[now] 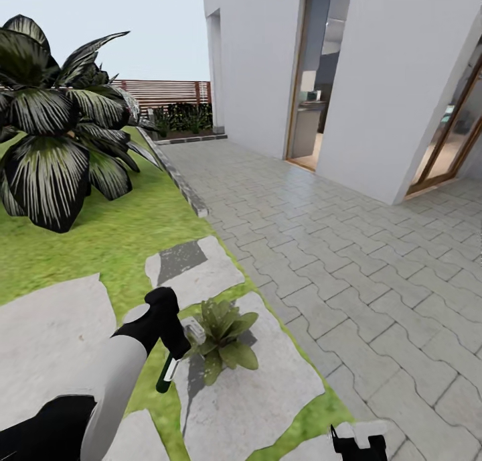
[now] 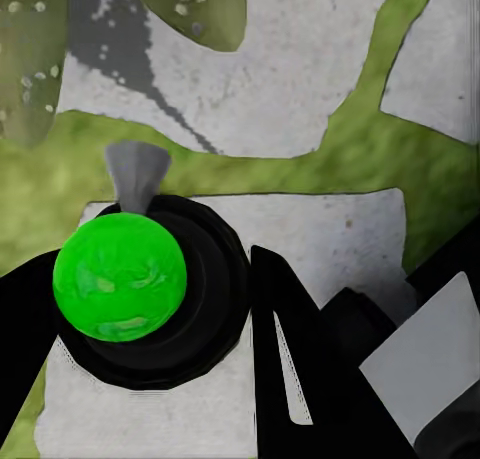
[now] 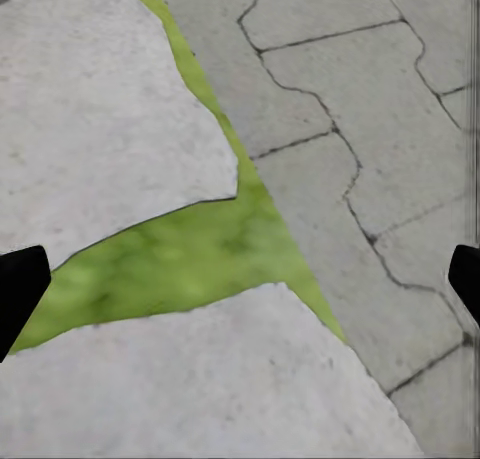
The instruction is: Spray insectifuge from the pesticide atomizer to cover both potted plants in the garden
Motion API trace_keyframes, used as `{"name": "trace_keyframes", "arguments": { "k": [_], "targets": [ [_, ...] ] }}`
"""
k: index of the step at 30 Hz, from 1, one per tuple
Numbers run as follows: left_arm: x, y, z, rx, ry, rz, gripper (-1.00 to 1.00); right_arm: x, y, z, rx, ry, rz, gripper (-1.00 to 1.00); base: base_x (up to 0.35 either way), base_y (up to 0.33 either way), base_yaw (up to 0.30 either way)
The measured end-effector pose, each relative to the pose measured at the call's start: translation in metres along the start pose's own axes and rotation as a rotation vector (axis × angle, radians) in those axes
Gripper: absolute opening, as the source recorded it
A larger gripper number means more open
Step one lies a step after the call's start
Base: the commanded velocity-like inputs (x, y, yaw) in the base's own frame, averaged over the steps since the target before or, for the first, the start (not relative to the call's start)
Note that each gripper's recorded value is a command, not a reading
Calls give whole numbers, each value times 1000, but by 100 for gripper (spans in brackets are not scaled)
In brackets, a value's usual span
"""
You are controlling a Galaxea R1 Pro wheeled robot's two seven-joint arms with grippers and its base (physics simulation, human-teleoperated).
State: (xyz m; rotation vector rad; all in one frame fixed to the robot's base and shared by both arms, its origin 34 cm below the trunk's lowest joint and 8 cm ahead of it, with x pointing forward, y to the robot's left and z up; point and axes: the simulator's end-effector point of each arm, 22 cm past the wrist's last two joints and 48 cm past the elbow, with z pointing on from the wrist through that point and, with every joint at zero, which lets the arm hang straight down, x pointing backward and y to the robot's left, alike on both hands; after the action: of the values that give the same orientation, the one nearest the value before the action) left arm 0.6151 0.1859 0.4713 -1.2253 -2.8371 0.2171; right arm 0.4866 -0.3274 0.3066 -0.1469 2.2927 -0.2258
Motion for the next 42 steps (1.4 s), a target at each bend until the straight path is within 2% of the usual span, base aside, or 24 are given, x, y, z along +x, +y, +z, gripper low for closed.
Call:
{"name": "trace_keyframes", "arguments": {
  "k": [6, 7, 9, 11, 12, 14, 17, 24, 32, 42],
  "targets": [
    [-5, 2, -5, -6, -8, 3, -100, 0, 0, 0, -1, 1, -1, 100, -129, -230, 0],
    [-11, 5, -14, -1, -18, 6, -100, 0, 0, 0, -1, 0, -1, 100, -77, -60, 0],
    [-30, 5, -45, 47, -54, 13, -100, 0, 0, 0, -1, 0, -1, 100, -30, -23, 0],
    [-37, 2, -56, 67, -60, 23, -100, 0, 0, 0, -1, 0, -1, 100, -10, -8, 0],
    [-35, 3, -57, 56, -40, 34, -100, 0, 0, 0, -1, 0, -1, 100, -3, -3, 0],
    [-24, 9, -55, 16, 19, 54, -100, 0, 0, 0, -1, 0, 0, 100, -1, -1, 36],
    [-19, 11, -53, 3, 40, 59, -100, 0, 1, 0, -2, 0, -1, 100, 0, 0, 192],
    [-17, 13, -52, 6, 41, 43, -100, 0, 1, 0, -2, 1, 0, 100, 0, 0, 236],
    [-17, 13, -53, 1, 44, 41, -100, 1, -7, 0, 9, 2, -5, 100, 183, -123, 14],
    [-17, 12, -52, 2, 45, 42, -100, 0, -3, 0, 5, 0, -2, 100, 226, -193, 35]
  ]
}}
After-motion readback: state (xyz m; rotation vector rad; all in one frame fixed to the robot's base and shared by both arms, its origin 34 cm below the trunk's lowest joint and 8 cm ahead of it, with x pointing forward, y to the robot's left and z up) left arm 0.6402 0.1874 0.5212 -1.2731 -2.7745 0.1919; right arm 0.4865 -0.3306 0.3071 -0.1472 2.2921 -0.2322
